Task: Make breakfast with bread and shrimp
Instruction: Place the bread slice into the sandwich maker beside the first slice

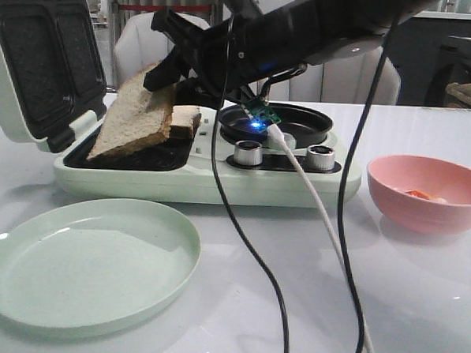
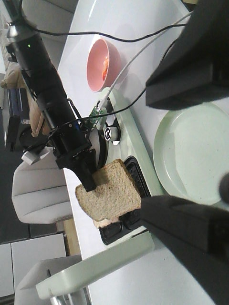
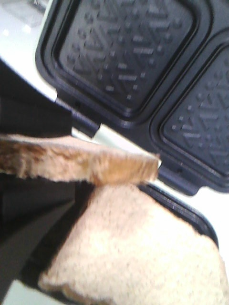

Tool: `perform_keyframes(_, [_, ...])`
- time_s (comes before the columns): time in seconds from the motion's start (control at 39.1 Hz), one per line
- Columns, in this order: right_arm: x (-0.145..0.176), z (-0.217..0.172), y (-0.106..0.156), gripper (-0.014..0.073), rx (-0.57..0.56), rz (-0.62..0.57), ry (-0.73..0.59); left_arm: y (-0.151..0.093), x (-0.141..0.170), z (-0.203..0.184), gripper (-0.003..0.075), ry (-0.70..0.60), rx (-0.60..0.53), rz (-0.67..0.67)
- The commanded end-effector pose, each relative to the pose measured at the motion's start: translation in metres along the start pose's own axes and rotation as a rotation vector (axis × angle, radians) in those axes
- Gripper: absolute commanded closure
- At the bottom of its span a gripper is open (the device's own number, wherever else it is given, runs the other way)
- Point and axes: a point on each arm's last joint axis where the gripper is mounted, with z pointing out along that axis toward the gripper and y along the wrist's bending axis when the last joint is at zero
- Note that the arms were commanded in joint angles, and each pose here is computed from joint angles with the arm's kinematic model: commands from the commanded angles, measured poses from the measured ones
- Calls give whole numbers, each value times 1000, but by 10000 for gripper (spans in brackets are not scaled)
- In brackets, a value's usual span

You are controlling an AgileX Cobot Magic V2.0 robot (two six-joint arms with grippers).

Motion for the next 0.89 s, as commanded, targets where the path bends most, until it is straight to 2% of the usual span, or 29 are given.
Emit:
perform_keyframes(0.0, [-27, -16, 33, 87, -40, -111, -66, 0, -15, -7, 263, -121, -9, -16])
perform_keyframes(0.1, [-28, -13, 44, 0, -52, -161, -62, 0, -15, -7, 263, -121, -9, -16])
perform_keyframes(0.23, [-31, -12, 50, 0, -43, -197, -68, 0, -15, -7, 263, -121, -9, -16])
perform_keyframes(0.38, [-33, -14, 46, 3, 26, -200, -58, 0, -15, -7, 263, -121, -9, -16])
perform_keyframes(0.59, [-30, -19, 38, 3, 130, -257, 33, 0, -15, -7, 263, -121, -9, -16])
perform_keyframes(0.74, [-35, -34, 43, 20, 215, -312, 81, 0, -15, -7, 263, -121, -9, -16])
perform_keyframes(0.87, [-46, -58, 57, 55, 272, -355, 93, 0, -15, -7, 263, -121, -9, -16])
